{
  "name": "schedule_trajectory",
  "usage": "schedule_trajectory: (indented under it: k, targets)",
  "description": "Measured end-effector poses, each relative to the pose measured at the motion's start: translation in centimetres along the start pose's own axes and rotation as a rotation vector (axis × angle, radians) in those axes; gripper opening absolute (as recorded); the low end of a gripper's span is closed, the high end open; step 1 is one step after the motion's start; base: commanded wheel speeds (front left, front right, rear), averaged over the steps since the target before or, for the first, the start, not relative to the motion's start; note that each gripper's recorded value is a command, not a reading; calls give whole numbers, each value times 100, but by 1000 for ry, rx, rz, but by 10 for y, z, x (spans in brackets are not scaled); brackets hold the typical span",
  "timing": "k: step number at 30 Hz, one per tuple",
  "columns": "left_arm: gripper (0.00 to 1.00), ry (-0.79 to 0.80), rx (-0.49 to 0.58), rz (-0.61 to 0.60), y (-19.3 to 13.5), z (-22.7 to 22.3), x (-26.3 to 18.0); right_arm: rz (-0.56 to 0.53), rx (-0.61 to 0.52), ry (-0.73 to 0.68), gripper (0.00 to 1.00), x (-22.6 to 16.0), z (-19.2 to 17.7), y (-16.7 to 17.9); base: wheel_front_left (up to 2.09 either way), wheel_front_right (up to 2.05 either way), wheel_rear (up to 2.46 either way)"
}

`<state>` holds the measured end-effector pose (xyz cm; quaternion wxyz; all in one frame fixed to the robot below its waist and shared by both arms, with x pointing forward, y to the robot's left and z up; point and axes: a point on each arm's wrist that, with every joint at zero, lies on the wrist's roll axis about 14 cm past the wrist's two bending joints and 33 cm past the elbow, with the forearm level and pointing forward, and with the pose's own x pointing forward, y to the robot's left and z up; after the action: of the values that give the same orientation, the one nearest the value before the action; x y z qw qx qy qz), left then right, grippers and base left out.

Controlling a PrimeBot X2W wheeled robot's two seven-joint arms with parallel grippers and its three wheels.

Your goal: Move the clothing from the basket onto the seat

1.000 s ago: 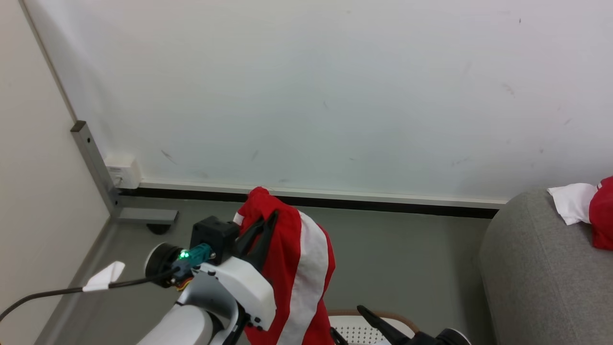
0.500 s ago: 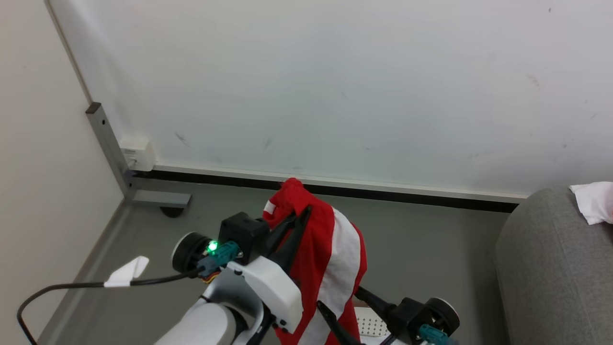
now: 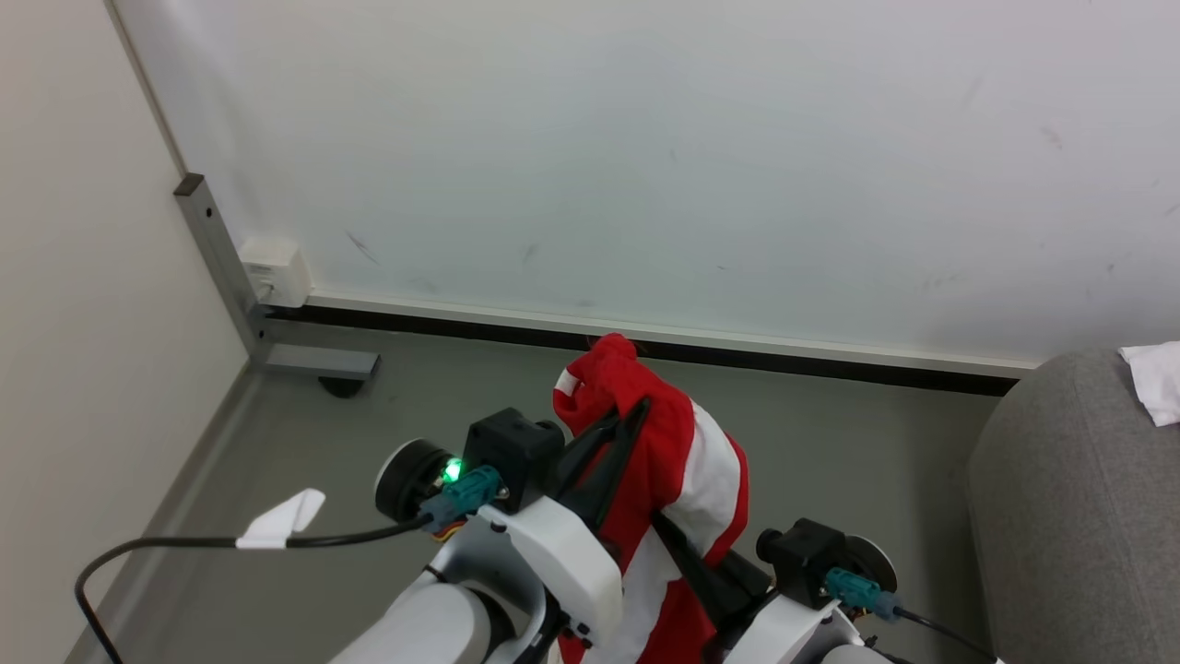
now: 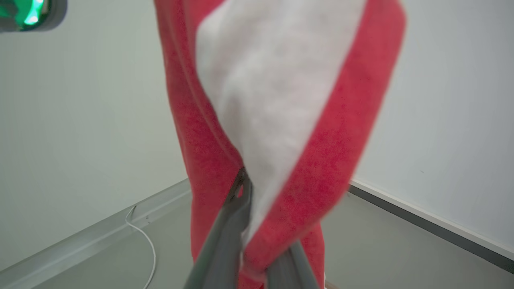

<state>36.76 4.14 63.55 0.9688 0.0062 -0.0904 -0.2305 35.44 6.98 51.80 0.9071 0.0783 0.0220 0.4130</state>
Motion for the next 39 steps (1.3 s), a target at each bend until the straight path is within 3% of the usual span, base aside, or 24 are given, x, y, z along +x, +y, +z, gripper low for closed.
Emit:
schedule_trajectory:
  k: [7,9,10,13,15,16,24,39]
  targets:
    - [0,14,-9,6,2,-8,4,-77,53,-57,0,-1,16,-24,0,0,0]
    - [6,24,-21,7,1,-12,5,-111,68,-80,0,-4,22,-34,0,0,0]
    - [13,30,-25,7,1,-14,6,-130,73,-91,0,-6,25,-40,0,0,0]
    - [49,36,-29,7,1,-19,8,-193,73,-119,0,-15,32,-59,0,0,0]
    - [95,43,-35,6,-1,-23,10,-241,73,-138,0,-22,35,-72,0,0,0]
    - [100,49,-38,-1,-3,-26,11,-264,70,-151,0,-26,39,-79,0,0,0]
    - [100,75,-61,-53,-21,-40,18,-414,33,-241,0,-58,63,-122,0,0,0]
    - [100,122,-123,-209,-78,-67,28,-607,-45,-299,0,-130,78,-171,0,0,0]
